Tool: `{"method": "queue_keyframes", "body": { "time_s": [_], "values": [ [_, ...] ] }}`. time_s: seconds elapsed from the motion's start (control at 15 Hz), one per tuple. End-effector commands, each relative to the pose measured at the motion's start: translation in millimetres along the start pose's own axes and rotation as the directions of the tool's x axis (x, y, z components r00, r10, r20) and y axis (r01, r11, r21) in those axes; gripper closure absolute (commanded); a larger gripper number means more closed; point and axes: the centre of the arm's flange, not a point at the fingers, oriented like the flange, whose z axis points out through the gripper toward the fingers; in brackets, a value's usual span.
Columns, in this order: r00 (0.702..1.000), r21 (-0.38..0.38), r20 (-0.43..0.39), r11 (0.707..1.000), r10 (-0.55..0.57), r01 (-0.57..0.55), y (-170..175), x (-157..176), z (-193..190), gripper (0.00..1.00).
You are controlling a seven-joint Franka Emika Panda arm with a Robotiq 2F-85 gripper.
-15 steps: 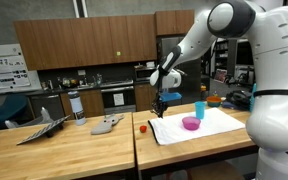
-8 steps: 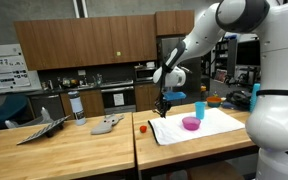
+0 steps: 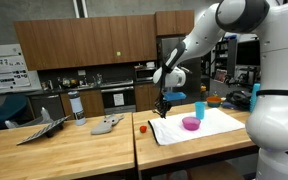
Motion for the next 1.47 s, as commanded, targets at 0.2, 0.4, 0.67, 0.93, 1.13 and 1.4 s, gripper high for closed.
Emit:
{"method": "queue_keyframes", "body": {
  "time_s": [0.2, 0.4, 0.67, 0.93, 1.13, 1.4],
  "values": [
    [0.999, 0.012, 0.032, 1.0, -0.025, 0.025, -8.2, -28.2, 15.1, 0.96],
    [0.998, 0.0, 0.062, 1.0, -0.018, 0.018, -6.9, -44.0, 26.0, 0.96],
    [0.996, -0.004, 0.094, 1.0, -0.009, 0.009, -0.6, -61.8, 37.9, 0.96],
    [0.993, -0.014, 0.12, 1.0, 0.008, -0.006, 7.7, -75.6, 47.0, 0.96],
    [0.992, -0.032, 0.123, 0.999, 0.032, -0.028, 18.9, -83.4, 47.7, 0.96],
    [0.992, -0.057, 0.11, 0.997, 0.061, -0.055, 34.9, -100.2, 45.7, 0.96]
  ]
}}
